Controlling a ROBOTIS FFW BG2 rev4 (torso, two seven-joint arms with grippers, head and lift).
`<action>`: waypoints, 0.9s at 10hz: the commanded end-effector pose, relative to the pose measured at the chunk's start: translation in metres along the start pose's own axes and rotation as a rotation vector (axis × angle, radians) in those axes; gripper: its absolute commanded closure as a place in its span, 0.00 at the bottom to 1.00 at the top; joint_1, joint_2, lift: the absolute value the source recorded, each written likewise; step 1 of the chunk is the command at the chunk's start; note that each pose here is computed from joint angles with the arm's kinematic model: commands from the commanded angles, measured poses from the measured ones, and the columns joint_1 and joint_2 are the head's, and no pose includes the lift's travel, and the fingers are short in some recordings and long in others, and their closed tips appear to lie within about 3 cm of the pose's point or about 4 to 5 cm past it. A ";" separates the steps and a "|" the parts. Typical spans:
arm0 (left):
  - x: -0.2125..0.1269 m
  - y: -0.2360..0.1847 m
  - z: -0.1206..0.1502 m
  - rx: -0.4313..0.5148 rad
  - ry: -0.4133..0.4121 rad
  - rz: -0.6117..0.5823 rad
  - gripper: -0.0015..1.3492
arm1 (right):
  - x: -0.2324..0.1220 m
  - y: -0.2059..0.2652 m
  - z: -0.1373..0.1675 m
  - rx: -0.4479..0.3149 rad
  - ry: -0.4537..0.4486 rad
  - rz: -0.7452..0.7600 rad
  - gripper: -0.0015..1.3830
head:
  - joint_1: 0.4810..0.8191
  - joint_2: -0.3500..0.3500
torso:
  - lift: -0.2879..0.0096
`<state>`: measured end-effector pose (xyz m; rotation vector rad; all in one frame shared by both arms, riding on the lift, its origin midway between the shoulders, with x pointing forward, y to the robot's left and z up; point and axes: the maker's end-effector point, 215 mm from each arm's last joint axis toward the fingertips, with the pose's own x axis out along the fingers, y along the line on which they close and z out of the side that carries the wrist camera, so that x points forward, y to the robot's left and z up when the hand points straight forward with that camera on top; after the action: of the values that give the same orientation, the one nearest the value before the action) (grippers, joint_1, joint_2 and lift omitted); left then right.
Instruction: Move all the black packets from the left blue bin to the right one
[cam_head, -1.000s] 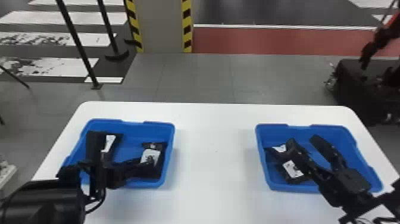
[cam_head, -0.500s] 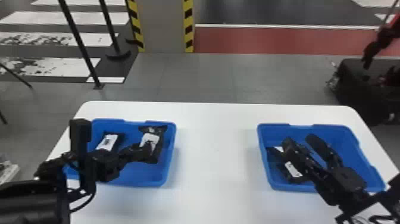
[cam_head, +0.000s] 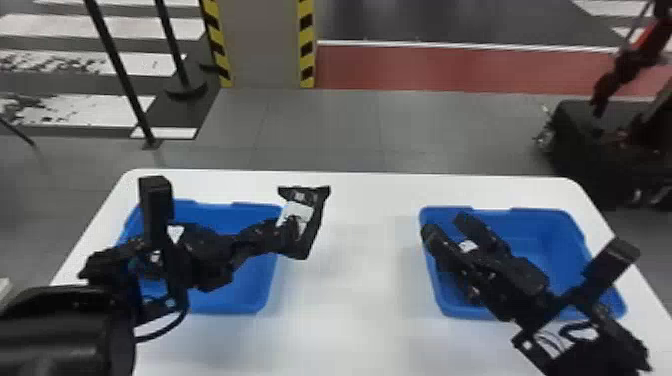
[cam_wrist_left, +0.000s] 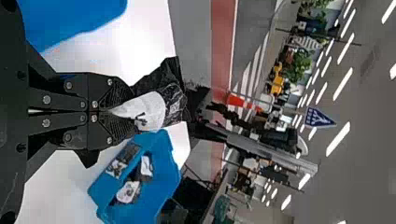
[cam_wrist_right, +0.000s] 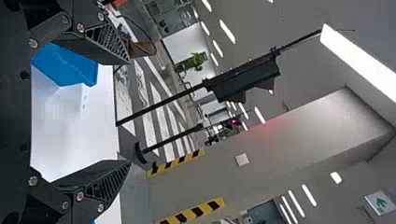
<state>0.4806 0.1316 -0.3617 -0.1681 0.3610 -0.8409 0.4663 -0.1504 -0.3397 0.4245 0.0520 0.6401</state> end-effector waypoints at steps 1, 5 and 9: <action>0.028 -0.021 0.002 -0.005 0.008 -0.072 0.89 | 0.016 0.009 0.001 0.010 0.008 0.041 0.21 | 0.63 0.47 | 0.60; 0.091 -0.073 0.017 0.006 -0.014 -0.250 0.89 | 0.049 0.035 -0.010 0.072 0.054 0.170 0.21 | 0.63 0.40 | 0.60; 0.108 -0.097 0.013 0.001 0.004 -0.310 0.89 | 0.061 0.037 -0.001 0.083 0.034 0.192 0.24 | 0.63 0.35 | 0.60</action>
<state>0.4863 -0.0099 -0.3469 -0.2216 0.3385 -1.1403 0.4927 -0.0876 -0.3204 0.5001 0.0707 0.8359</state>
